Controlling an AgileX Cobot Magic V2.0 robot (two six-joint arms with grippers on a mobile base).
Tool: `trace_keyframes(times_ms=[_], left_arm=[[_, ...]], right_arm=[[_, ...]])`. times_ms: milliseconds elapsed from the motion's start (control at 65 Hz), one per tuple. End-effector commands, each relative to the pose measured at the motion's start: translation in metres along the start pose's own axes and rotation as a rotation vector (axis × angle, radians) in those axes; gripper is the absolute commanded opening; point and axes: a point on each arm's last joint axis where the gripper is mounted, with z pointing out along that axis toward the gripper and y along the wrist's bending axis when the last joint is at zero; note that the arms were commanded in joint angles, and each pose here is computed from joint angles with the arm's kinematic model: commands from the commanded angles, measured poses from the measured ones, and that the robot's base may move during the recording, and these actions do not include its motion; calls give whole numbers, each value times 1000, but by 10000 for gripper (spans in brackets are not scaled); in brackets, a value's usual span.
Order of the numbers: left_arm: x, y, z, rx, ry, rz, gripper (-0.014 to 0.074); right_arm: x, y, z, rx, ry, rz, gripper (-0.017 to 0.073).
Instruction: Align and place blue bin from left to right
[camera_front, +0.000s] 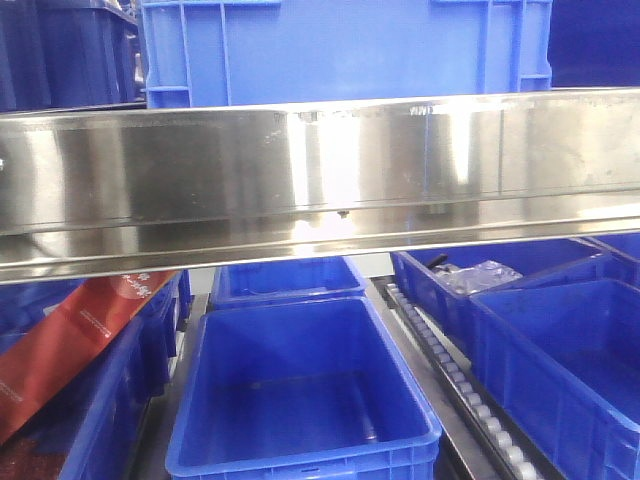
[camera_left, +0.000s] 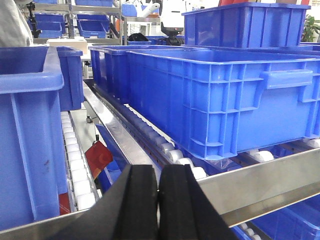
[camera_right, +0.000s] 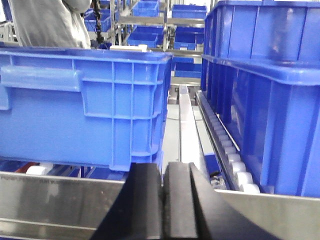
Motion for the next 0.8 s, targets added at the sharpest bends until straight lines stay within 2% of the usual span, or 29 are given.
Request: trace_keyframes(times_ms=[0, 492, 646, 785], left_arm=[[-1, 0, -1, -2, -14, 3, 4], [1, 0, 0, -12, -10, 3, 4], [4, 0, 4, -125, -58, -6, 4], [26, 2, 16, -228, -125, 24, 4]], right_arm=[[-3, 0, -1, 1, -40, -22, -79], [-3, 0, -1, 1, -40, -22, -79], [-3, 0, -1, 1, -40, -22, -79], [-3, 0, -1, 1, -40, -22, -79]])
